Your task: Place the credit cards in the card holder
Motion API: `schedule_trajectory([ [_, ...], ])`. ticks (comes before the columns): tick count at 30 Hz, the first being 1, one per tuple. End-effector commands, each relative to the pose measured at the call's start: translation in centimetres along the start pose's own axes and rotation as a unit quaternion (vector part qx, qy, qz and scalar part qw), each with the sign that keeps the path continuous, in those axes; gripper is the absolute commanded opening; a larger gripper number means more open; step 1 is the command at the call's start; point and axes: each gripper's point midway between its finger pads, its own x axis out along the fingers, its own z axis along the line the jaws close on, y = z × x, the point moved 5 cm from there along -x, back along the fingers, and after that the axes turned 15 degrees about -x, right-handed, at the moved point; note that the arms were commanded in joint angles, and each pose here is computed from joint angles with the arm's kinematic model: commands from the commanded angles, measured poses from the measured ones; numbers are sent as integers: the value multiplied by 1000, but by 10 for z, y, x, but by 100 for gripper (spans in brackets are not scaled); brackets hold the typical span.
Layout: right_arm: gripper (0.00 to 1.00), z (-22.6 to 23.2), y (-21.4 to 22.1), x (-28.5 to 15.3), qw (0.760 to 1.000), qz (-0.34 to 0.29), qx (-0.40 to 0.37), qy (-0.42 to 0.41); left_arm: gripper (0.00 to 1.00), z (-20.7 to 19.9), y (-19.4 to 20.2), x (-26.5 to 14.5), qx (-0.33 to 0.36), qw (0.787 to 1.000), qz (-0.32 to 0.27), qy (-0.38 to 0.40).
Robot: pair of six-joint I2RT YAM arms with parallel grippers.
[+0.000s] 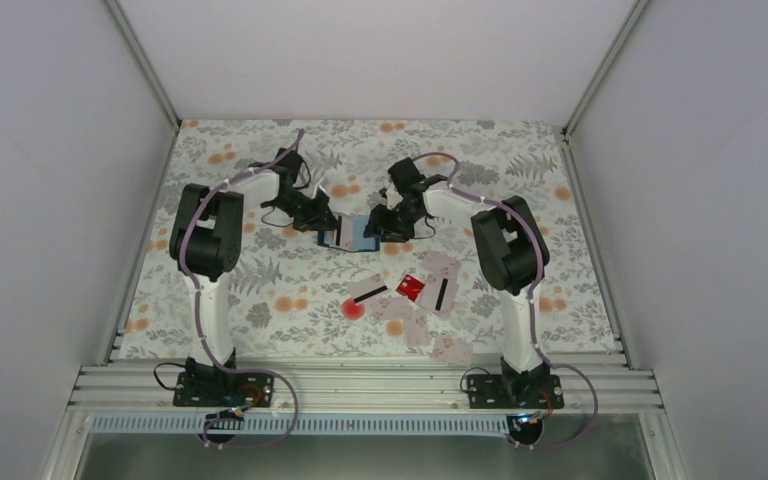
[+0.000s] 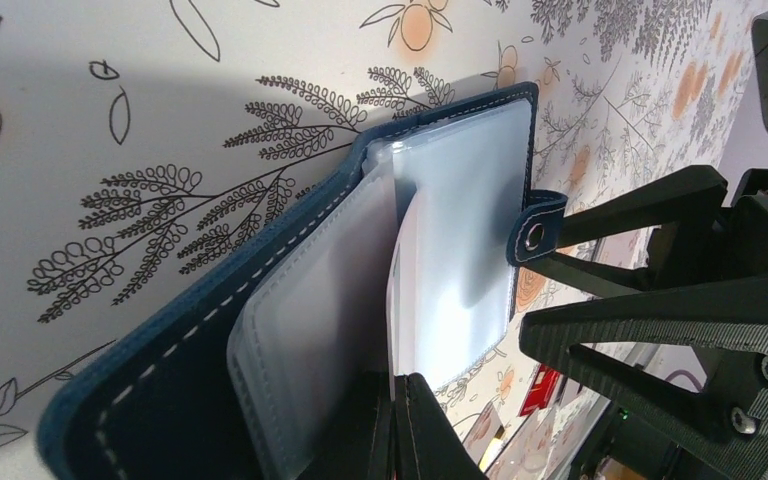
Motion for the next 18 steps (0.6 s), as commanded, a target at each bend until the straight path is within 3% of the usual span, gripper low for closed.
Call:
schedule_trajectory([
  [1,52,1,7,15,1000,15,-7,-7,2,7,-9,5,-11,1000,-5,-10],
  [18,51,-1,10,21,1000,23,-7,-7,2,-4,-16,3,1,1000,-14,11],
])
